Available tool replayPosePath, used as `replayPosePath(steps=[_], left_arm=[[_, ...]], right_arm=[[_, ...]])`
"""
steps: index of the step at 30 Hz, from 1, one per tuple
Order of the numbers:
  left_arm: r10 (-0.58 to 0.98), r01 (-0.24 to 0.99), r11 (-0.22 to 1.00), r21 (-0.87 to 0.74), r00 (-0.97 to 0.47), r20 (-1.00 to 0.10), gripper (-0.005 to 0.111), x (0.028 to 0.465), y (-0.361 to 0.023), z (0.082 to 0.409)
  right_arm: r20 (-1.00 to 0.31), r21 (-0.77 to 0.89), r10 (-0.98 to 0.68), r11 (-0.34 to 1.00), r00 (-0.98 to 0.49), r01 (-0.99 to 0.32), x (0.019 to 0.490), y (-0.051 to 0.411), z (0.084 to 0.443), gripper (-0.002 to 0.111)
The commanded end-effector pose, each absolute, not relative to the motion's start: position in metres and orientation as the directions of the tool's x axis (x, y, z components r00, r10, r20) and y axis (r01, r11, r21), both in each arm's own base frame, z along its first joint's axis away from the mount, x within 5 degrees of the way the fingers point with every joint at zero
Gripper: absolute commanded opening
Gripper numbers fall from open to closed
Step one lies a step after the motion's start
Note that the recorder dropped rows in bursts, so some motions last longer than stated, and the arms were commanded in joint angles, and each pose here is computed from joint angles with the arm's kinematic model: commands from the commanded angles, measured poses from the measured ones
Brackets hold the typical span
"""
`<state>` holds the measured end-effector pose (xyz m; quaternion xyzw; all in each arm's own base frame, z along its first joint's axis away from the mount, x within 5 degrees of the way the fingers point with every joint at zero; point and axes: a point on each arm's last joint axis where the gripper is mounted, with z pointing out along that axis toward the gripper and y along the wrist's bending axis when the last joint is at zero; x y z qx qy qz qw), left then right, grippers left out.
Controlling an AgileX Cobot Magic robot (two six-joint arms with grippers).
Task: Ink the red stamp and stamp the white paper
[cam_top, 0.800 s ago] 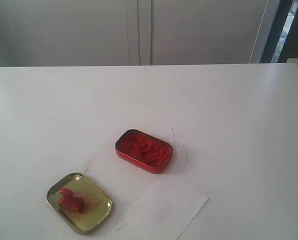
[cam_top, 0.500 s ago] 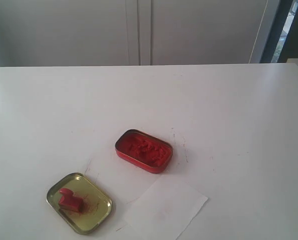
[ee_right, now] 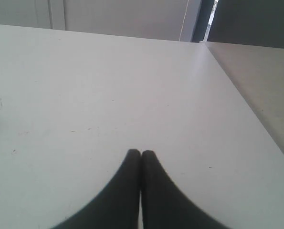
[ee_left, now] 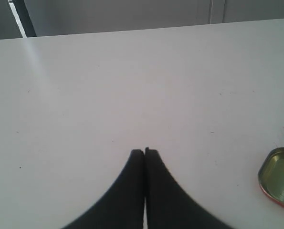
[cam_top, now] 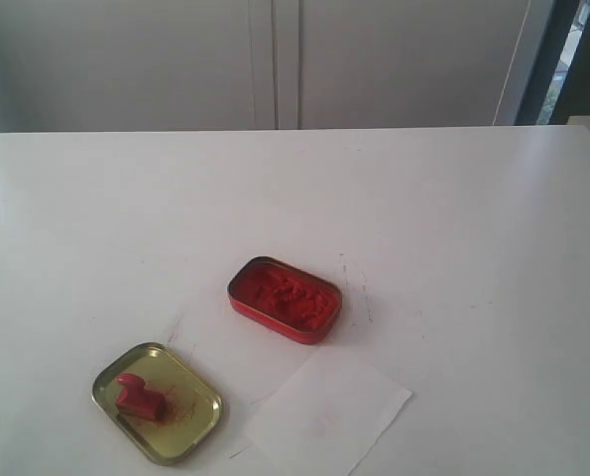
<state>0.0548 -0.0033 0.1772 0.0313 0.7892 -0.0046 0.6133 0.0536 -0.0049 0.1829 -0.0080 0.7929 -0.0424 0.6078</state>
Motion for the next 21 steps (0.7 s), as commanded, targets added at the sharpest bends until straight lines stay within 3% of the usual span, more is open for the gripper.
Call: replayPosePath(steps=[1, 12, 21], left_arm=[[0.042, 0.052, 0.998, 0.031, -0.233, -0.972, 0.0, 0.055, -0.003, 0.177], [0.038, 0.052, 0.998, 0.026, -0.243, -0.969, 0.0, 0.055, -0.003, 0.177], [0.04, 0.056, 0.998, 0.025, -0.278, -0.96, 0.0, 0.061, -0.004, 0.21]], right_arm=[[-0.965, -0.084, -0.072, 0.996, -0.252, 0.037, 0.053, -0.005, 0.183, 0.0], [-0.965, -0.084, -0.072, 0.996, -0.252, 0.037, 0.053, -0.005, 0.183, 0.0], [-0.965, -0.084, -0.072, 0.996, -0.252, 0.037, 0.053, -0.005, 0.183, 0.0]])
